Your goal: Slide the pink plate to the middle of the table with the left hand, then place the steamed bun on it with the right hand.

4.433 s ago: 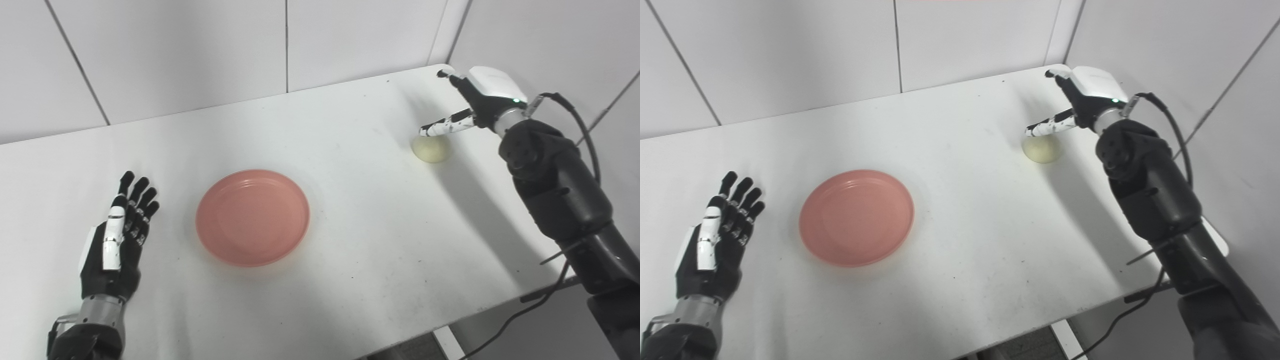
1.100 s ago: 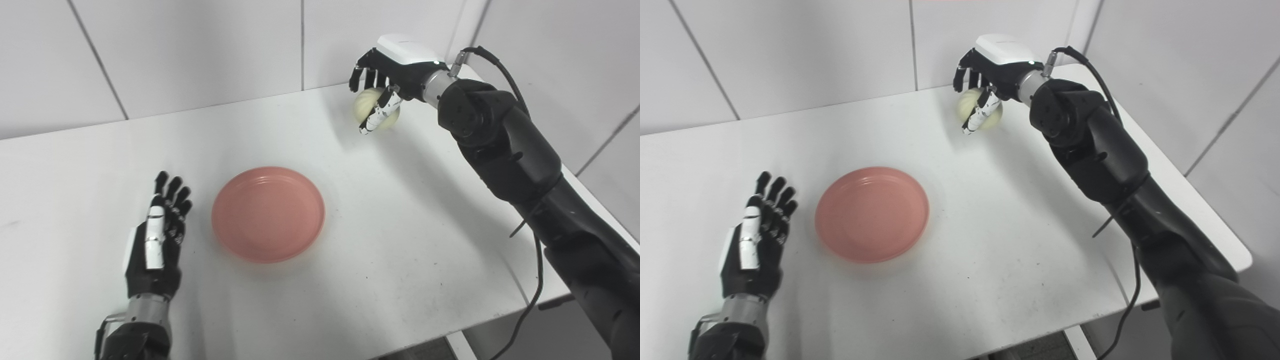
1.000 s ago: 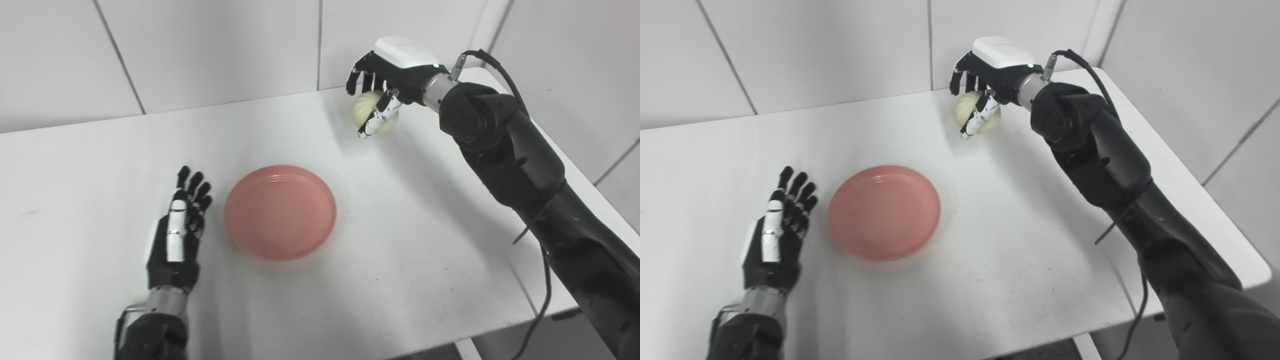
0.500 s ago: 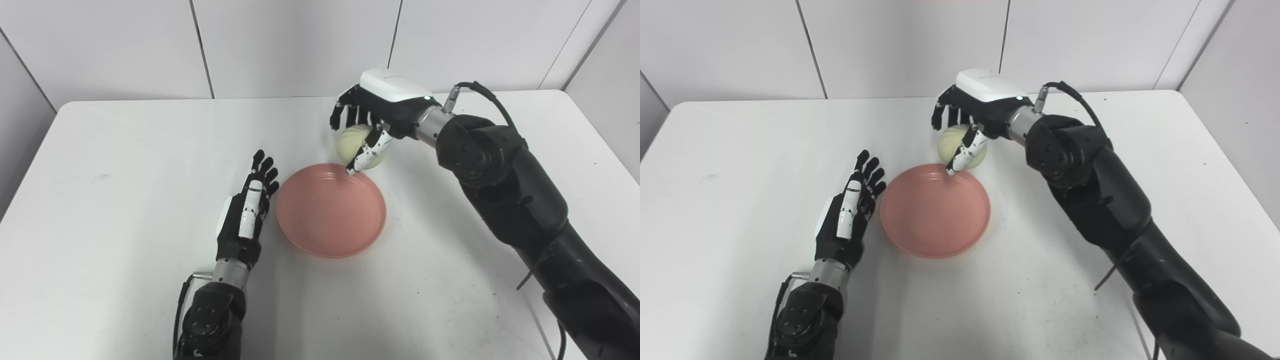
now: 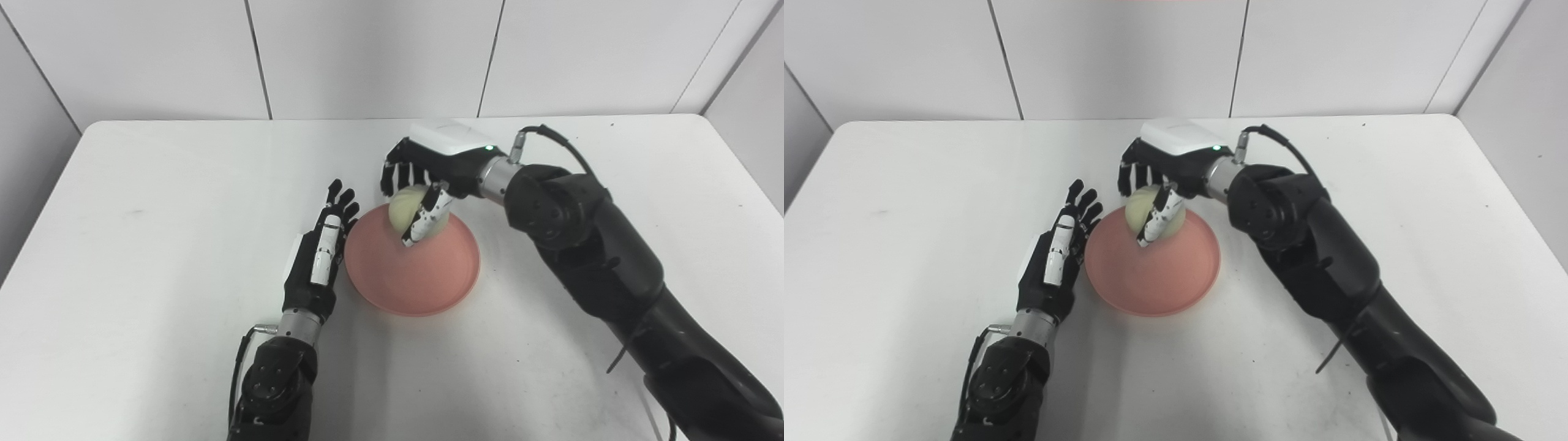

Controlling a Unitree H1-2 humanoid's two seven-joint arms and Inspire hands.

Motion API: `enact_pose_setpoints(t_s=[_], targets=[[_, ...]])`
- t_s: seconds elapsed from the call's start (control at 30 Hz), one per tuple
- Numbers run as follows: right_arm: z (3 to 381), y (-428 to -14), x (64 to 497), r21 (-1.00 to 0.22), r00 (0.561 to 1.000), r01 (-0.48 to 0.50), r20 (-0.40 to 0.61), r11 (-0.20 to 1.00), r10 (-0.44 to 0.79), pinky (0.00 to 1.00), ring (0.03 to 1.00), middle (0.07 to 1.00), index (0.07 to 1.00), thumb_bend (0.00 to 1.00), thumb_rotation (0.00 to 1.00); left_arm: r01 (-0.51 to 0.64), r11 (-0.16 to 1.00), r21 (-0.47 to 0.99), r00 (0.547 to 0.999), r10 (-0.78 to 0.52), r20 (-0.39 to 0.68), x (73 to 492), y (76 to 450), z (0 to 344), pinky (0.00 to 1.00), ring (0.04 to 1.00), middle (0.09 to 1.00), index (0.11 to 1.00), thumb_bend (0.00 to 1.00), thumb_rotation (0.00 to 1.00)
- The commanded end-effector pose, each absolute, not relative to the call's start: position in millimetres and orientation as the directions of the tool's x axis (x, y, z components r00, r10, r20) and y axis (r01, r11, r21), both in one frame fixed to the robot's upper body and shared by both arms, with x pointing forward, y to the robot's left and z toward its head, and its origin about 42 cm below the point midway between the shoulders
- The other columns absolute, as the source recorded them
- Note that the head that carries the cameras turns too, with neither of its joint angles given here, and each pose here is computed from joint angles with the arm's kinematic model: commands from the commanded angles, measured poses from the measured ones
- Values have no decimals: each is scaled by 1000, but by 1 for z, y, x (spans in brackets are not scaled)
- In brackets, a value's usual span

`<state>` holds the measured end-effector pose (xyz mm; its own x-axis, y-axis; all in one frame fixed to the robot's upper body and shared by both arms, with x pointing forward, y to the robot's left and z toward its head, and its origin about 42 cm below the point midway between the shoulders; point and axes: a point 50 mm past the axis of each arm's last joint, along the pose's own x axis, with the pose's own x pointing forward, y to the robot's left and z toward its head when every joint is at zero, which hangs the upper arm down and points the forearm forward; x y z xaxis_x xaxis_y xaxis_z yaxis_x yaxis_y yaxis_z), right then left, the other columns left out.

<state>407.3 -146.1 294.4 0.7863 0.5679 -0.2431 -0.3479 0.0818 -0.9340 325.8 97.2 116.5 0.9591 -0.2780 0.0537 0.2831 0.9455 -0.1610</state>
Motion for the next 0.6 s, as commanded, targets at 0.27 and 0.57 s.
enact_pose_setpoints(t_s=[0.27,0.57], targets=[[281,-134,412,-953,784,-302,-235,22,574,283,373,431,513,520,0,259,954,-150,959,-272,-76,314,96,91,939,966,973,992,329,1000],[261,-133,412,-942,786,-334,-288,-16,546,304,394,409,529,517,0,261,954,-145,959,-273,-72,314,96,93,936,967,973,992,314,1000]])
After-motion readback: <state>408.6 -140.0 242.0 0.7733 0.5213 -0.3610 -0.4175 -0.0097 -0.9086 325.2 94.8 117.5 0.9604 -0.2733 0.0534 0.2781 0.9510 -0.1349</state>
